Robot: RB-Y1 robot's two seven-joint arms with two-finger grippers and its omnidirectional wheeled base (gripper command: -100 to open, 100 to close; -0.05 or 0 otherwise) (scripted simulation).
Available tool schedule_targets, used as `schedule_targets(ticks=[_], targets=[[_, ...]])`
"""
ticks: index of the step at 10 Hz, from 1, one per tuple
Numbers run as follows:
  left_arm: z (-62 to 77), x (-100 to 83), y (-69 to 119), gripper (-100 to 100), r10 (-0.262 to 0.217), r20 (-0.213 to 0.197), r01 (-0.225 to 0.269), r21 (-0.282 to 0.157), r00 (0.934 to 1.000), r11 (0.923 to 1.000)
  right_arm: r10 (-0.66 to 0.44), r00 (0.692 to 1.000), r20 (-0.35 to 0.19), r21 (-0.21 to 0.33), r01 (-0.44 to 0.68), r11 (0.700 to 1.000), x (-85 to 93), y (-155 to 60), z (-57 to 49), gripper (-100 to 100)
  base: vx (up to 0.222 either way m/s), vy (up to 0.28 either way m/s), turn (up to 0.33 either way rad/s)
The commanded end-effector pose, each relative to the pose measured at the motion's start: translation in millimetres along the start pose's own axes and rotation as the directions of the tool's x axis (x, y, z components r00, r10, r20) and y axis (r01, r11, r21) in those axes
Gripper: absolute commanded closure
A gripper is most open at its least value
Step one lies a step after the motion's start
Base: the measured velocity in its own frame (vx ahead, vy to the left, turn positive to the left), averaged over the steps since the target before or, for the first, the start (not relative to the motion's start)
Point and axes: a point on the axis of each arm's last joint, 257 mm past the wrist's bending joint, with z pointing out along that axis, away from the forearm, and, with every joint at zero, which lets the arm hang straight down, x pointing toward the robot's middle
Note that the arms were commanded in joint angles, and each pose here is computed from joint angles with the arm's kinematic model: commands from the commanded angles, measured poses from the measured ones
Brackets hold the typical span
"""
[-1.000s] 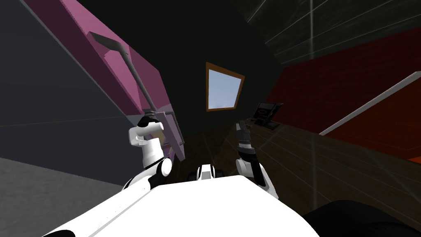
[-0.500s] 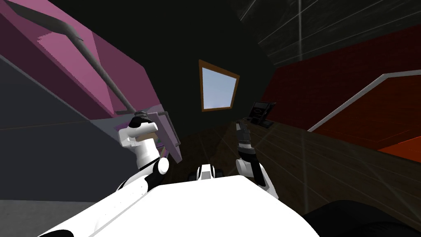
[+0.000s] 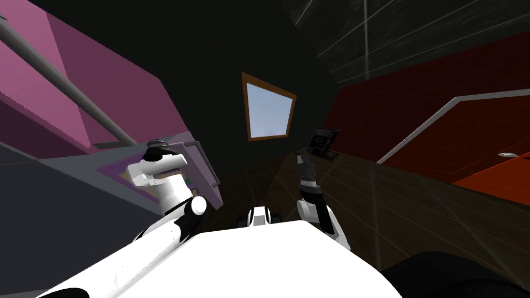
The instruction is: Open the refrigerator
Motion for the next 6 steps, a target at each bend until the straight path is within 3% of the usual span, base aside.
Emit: schedule_targets(ticks=[1, 2, 4, 5, 6], targets=[[6.9, -56.2, -29.2, 100, -0.004, 0.092, -0.002, 0.06, 0.9957, 0.9982, 0.0, 1.0, 0.0, 0.0, 0.0, 1.0, 0.0, 0, -0.1, 0, 0.191, -0.249, -0.118], [11.5, -90.1, -33.6, 100, -0.005, 0.149, -0.005, 0.066, 0.9888, 0.9978, 0.0, 1.0, 0.0, 0.0, 0.0, 1.0, -0.1, 0, -0.1, 0, 0.176, -0.25, -0.154], [11.6, -92.4, -34.9, 100, -0.005, 0.153, -0.005, 0.068, 0.9882, 0.9977, 0.0, 1.0, 0.0, 0.0, 0.0, 1.0, -0.1, 0, -0.1, 0, 0.136, -0.151, -0.051], [14.3, -128.3, -40.9, 100, -0.008, 0.212, -0.008, 0.076, 0.9772, 0.9971, 0.0, 1.0, 0.0, 0.0, 0.0, 1.0, -0.1, 0, 0.0, 0, 0.147, -0.162, -0.166], [15.9, -109.0, -35.9, 100, -0.005, 0.184, -0.007, 0.067, 0.9829, 0.9977, 0.0, 1.0, 0.0, 0.0, 0.0, 1.0, -0.1, 0, 0.0, 0, 0.08, -0.097, -0.031]])
